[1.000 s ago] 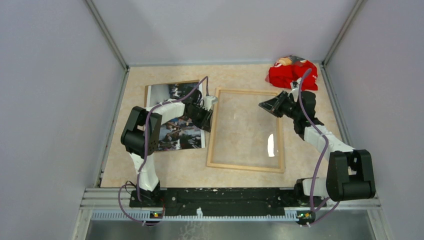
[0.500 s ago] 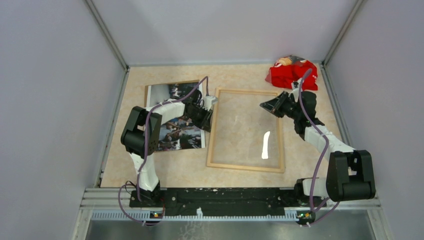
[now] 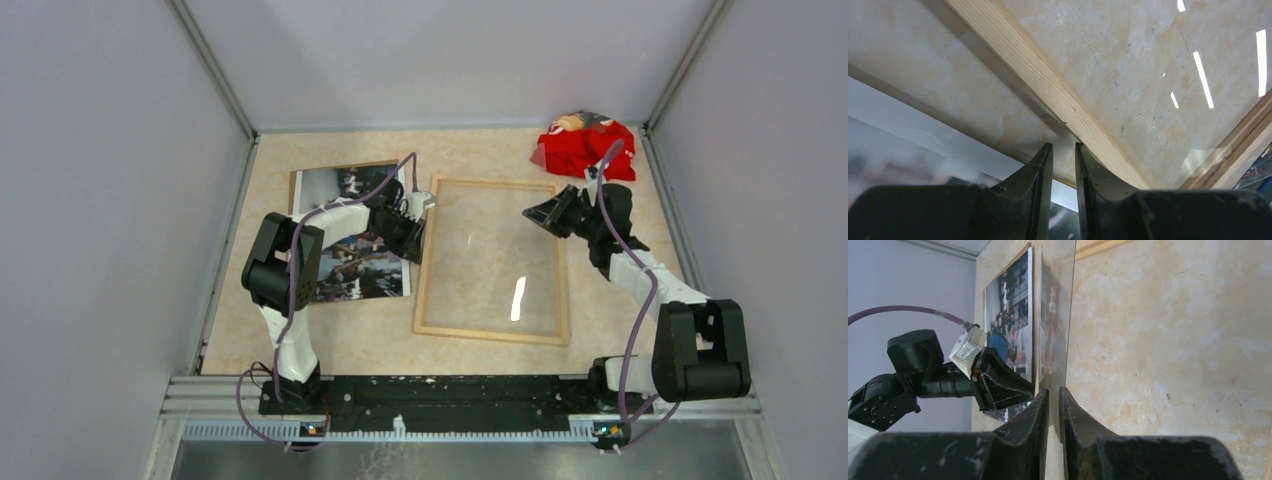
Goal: Put the photo into the frame
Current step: Place the photo frame item in the photo frame.
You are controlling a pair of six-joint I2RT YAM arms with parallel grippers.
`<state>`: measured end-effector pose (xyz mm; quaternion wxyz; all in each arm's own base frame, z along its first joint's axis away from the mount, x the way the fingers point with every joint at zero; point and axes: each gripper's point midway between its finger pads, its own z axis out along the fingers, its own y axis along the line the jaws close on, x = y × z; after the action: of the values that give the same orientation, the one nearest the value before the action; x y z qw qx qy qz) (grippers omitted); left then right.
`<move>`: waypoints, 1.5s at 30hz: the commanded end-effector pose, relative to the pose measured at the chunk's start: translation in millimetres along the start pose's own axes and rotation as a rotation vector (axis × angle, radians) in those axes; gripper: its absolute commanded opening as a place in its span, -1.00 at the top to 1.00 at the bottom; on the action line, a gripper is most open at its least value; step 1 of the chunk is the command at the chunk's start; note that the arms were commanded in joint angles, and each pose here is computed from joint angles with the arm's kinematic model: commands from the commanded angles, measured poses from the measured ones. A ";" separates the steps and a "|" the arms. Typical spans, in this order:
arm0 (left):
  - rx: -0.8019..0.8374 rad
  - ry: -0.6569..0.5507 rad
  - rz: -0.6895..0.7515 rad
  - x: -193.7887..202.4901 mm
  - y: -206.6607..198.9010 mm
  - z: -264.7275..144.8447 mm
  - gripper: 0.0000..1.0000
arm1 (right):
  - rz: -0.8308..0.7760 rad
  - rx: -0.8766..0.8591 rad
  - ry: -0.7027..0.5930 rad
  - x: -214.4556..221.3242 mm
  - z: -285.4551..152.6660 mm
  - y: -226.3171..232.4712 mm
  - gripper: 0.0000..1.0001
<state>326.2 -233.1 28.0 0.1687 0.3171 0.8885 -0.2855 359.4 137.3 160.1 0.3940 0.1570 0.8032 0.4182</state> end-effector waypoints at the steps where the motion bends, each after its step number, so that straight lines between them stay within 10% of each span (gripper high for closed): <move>1: 0.012 0.014 0.003 8.0 -3.1 2.2 0.40 | -0.030 0.014 -0.026 -7.8 1.7 -4.1 0.73; 45: 0.003 0.018 0.011 9.2 -1.7 1.2 0.40 | -0.071 0.212 -0.013 -0.9 -1.3 -69.5 0.30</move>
<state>326.1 -233.1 27.9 0.1688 0.3173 0.8885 -0.2855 362.0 104.7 110.1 0.3801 0.1749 0.8459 0.3308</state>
